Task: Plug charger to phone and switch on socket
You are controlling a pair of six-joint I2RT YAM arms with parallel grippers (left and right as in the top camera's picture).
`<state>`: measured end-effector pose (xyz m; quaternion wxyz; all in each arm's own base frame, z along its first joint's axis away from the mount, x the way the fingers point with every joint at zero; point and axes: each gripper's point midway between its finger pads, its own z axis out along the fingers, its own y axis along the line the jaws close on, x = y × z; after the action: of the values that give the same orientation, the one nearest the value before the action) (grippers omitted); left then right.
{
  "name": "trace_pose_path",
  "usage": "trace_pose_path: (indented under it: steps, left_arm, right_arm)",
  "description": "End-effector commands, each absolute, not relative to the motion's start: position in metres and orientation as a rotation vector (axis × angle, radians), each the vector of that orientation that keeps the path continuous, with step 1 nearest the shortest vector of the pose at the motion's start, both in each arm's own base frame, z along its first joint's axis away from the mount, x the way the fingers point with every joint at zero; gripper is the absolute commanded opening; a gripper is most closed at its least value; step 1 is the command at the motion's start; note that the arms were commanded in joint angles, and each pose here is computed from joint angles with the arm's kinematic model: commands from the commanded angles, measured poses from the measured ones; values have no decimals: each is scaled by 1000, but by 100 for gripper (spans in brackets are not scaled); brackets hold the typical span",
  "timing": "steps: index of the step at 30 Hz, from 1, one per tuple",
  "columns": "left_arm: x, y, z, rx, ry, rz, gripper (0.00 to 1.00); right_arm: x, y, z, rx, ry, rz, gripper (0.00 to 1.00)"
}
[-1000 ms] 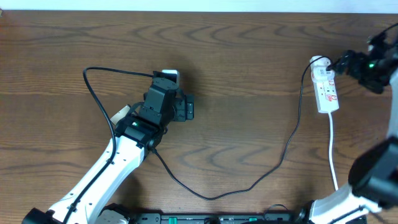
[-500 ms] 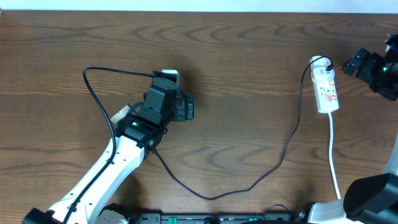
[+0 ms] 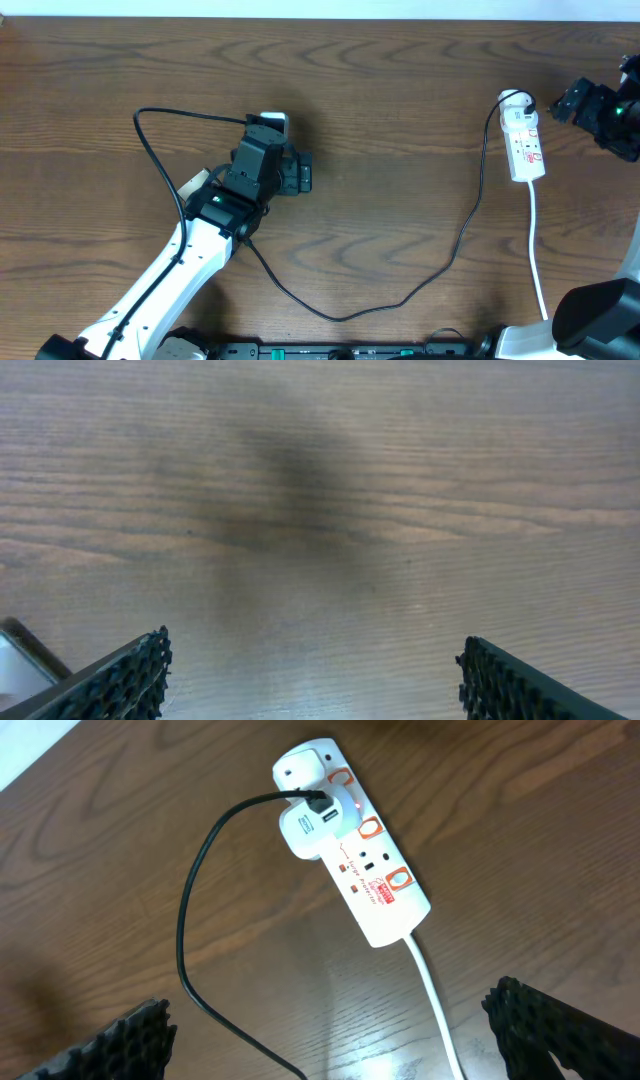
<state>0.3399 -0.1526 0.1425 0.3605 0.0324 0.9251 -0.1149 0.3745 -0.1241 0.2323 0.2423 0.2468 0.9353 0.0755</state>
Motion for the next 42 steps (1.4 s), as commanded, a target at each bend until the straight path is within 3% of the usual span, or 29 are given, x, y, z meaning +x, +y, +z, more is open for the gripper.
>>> trace_pose_path:
  steps: [1,21,42]
  left_arm:
    - [338,-150,144,105,2399,-264,90]
    - [310,-135,156,217,2272,-254,90]
    - [263,-64,164,205,1620,-304,90]
  right_arm:
    - [374,-124,236,688,2546,200,99]
    - [374,-124,236,688,2546,200,99]
    - [374,-124,236,688,2546,200,99]
